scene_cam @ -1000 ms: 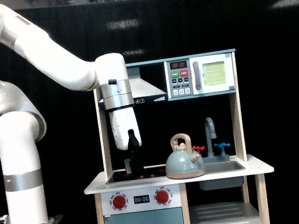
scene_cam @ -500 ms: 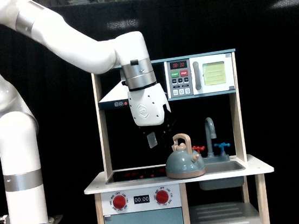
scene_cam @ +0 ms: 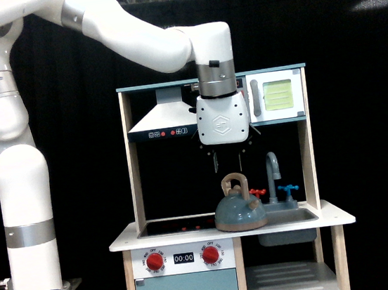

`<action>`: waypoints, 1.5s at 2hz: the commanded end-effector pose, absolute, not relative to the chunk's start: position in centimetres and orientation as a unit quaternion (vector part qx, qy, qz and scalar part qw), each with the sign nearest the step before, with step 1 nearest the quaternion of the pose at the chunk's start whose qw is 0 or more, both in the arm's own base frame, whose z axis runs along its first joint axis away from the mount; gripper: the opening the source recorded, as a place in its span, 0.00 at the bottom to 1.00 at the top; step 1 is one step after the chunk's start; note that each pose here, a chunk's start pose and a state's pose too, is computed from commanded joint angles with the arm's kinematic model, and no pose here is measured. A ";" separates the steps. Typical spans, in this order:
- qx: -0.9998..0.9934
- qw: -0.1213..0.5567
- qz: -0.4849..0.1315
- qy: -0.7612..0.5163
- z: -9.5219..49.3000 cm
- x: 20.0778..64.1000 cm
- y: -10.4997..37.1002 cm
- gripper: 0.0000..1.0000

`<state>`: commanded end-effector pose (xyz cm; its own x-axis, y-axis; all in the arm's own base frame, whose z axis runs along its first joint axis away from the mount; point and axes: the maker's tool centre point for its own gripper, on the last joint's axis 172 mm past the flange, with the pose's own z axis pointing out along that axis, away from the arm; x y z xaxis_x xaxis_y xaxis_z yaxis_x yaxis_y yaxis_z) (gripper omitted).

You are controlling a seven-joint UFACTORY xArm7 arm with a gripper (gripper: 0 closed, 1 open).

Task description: Place the teapot on the stove

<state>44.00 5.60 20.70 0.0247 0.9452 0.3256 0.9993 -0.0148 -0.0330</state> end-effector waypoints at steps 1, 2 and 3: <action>-0.574 0.241 -0.110 -0.775 19.8 47.3 8.0 1.00; -0.555 0.295 -0.122 -0.768 18.9 47.5 9.2 1.00; -0.567 0.261 -0.111 -0.773 17.7 48.0 9.8 1.00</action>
